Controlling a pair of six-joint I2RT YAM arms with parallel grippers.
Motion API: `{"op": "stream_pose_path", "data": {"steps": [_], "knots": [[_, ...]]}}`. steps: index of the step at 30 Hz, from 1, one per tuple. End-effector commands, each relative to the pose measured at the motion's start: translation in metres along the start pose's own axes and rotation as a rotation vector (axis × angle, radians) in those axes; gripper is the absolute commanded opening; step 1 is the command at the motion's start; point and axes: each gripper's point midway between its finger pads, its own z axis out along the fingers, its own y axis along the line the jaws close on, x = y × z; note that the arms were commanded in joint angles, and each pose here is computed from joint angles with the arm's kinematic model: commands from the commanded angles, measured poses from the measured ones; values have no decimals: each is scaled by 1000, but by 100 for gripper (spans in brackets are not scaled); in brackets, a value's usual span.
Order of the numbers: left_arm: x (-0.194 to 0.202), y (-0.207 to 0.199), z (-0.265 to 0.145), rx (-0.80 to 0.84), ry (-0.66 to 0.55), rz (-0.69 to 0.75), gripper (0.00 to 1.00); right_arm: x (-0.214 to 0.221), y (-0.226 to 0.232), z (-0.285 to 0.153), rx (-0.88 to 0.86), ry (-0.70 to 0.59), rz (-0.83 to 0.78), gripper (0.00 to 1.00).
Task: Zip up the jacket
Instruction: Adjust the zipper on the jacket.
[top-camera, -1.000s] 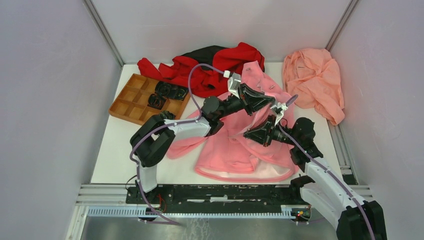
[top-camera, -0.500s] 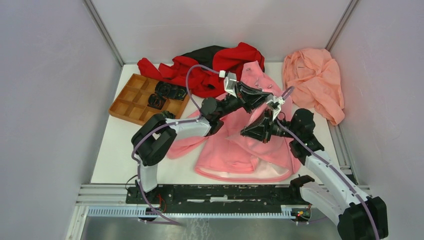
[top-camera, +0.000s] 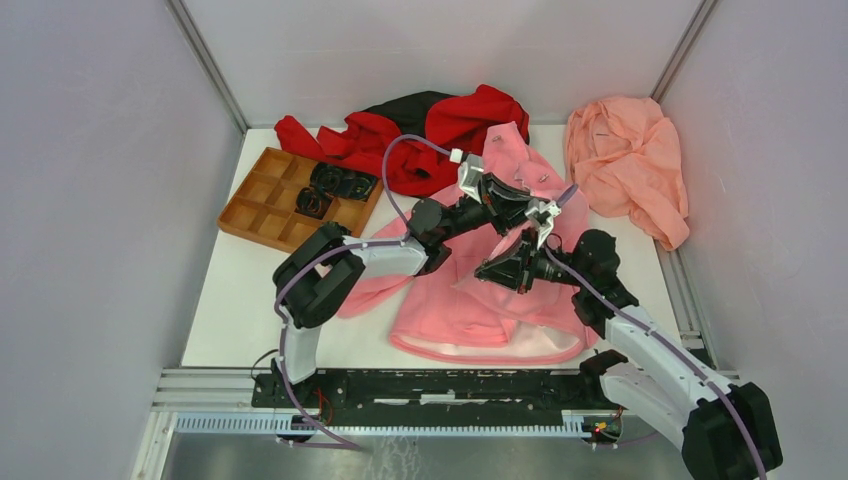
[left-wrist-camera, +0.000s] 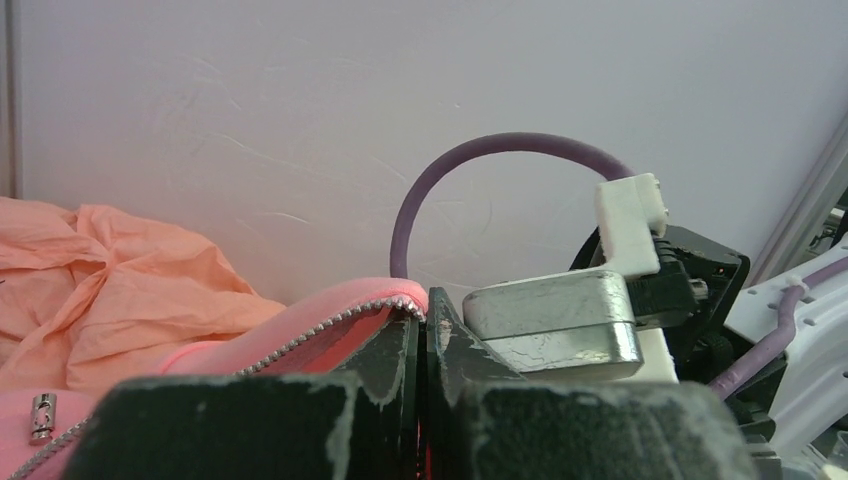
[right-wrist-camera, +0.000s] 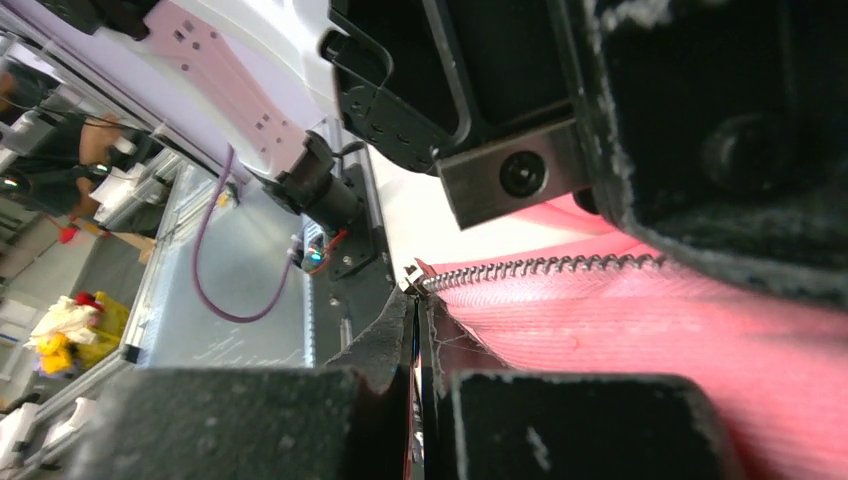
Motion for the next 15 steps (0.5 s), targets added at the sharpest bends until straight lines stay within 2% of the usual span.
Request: {"op": "stream_pose_path", "data": {"steps": [1, 5, 9, 15], "knots": [[-46, -6, 13, 14, -143, 67, 2, 0, 44, -5, -206, -3, 103, 0], [-46, -12, 6, 14, -131, 84, 2, -26, 51, -12, -236, -83, 114, 0], [-50, -17, 3, 27, -139, 91, 2, -33, 55, -13, -256, -133, 187, 1], [-54, -19, 5, 30, -142, 104, 2, -3, 26, 0, -128, -37, 229, 0]]}}
